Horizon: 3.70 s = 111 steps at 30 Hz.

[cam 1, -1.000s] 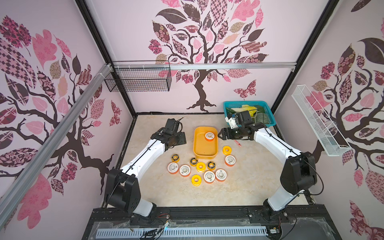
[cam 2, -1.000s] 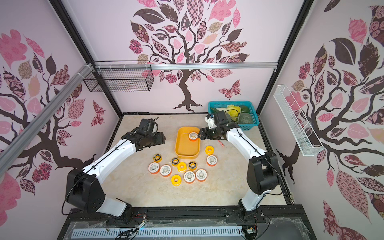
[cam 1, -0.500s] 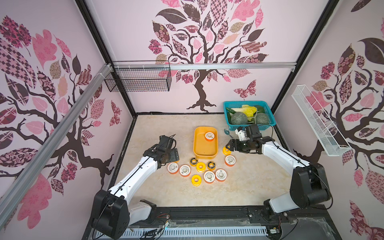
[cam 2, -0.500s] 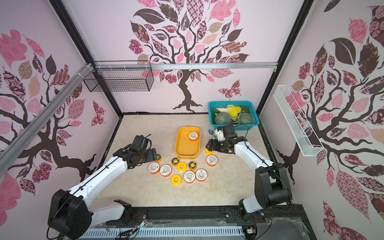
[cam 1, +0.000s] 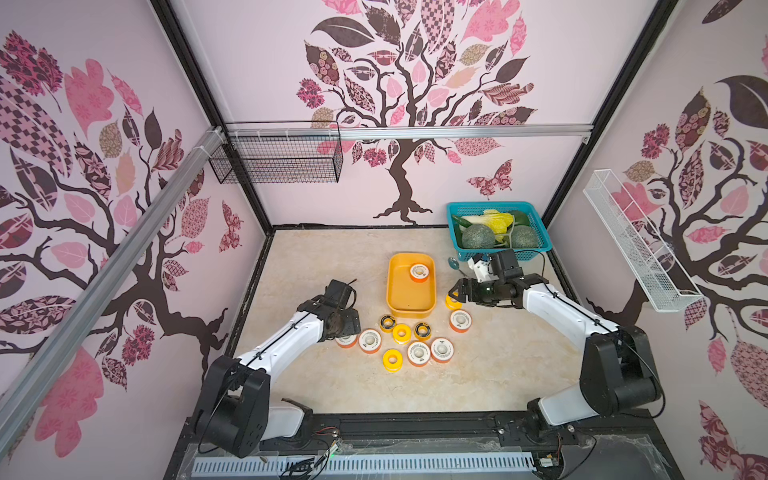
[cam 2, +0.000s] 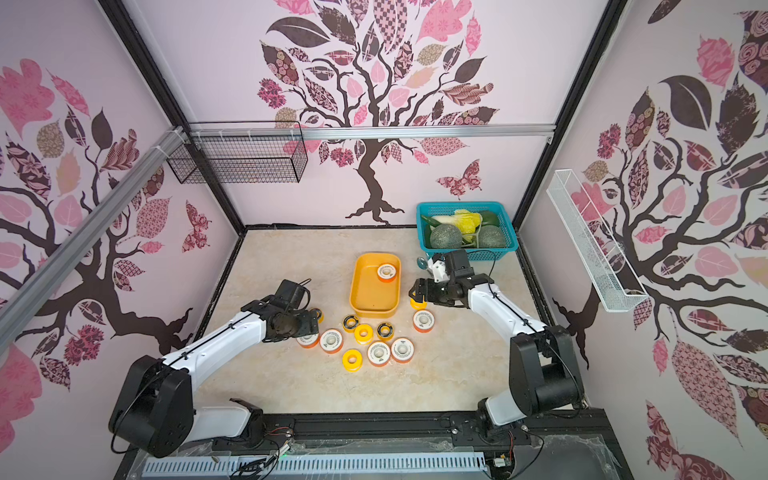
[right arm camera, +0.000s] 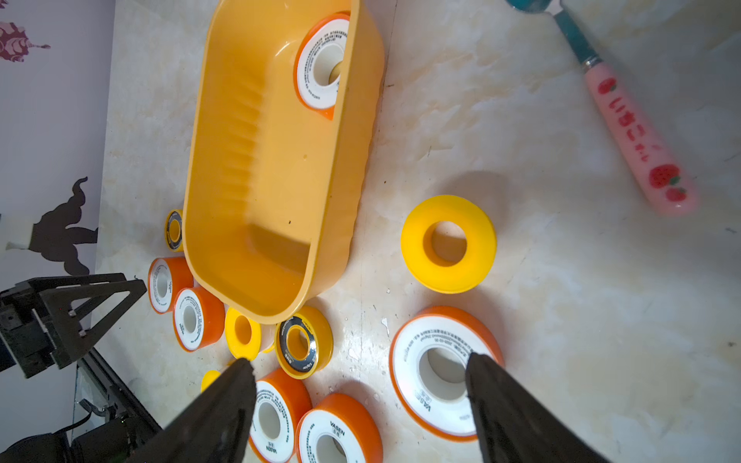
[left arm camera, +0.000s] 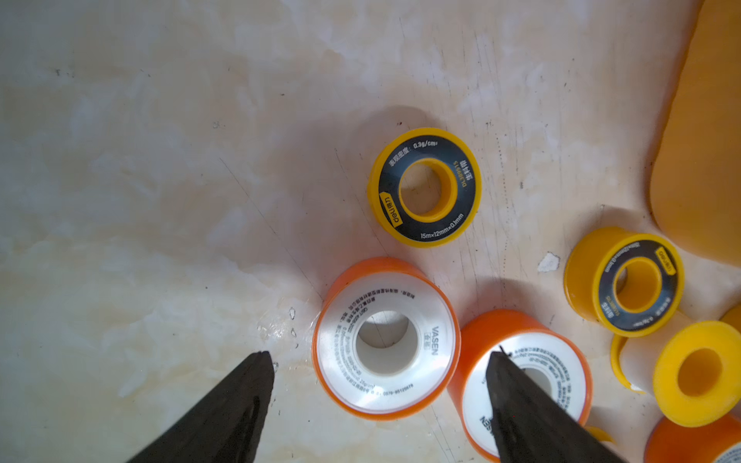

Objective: Put the sealing tape into the storage box
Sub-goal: Pick up the sealing tape at the center of the board.

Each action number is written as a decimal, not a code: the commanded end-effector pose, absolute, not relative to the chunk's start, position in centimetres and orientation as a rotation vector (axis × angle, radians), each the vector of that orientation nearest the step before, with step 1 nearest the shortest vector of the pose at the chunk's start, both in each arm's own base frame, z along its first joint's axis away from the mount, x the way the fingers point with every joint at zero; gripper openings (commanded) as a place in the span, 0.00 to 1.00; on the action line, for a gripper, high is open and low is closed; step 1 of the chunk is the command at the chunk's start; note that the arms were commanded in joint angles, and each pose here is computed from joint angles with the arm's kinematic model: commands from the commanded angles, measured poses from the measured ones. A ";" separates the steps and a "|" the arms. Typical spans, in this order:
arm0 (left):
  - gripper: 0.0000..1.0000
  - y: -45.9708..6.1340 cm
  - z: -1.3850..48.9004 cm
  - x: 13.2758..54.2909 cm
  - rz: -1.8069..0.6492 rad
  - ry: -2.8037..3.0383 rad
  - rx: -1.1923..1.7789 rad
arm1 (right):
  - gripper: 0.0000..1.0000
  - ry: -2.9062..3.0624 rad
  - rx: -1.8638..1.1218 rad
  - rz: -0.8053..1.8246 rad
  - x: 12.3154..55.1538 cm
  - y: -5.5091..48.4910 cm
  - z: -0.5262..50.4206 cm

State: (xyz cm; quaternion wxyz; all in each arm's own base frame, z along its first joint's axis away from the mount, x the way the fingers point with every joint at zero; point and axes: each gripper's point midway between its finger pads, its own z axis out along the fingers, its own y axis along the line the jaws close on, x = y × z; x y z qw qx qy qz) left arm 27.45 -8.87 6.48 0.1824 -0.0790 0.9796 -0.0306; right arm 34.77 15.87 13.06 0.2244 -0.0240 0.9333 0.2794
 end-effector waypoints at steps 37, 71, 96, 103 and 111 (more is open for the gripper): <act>0.72 -9.7 2.8 27.8 -0.018 2.864 -0.140 | 0.87 2.574 -0.080 0.833 34.9 16.6 13.1; 0.71 -14.1 11.9 33.8 -0.185 2.713 -0.025 | 0.38 2.641 -0.055 1.021 38.9 21.0 10.0; 0.69 -20.5 12.8 37.2 -0.249 2.715 0.158 | 0.17 2.676 -0.078 1.073 40.6 23.8 8.6; 0.69 -23.3 12.5 38.7 -0.262 2.720 0.244 | 0.16 2.688 -0.101 1.088 40.7 24.3 8.5; 0.69 -26.1 11.2 40.2 -0.298 2.736 0.303 | 0.17 2.697 -0.118 1.089 40.9 24.8 8.5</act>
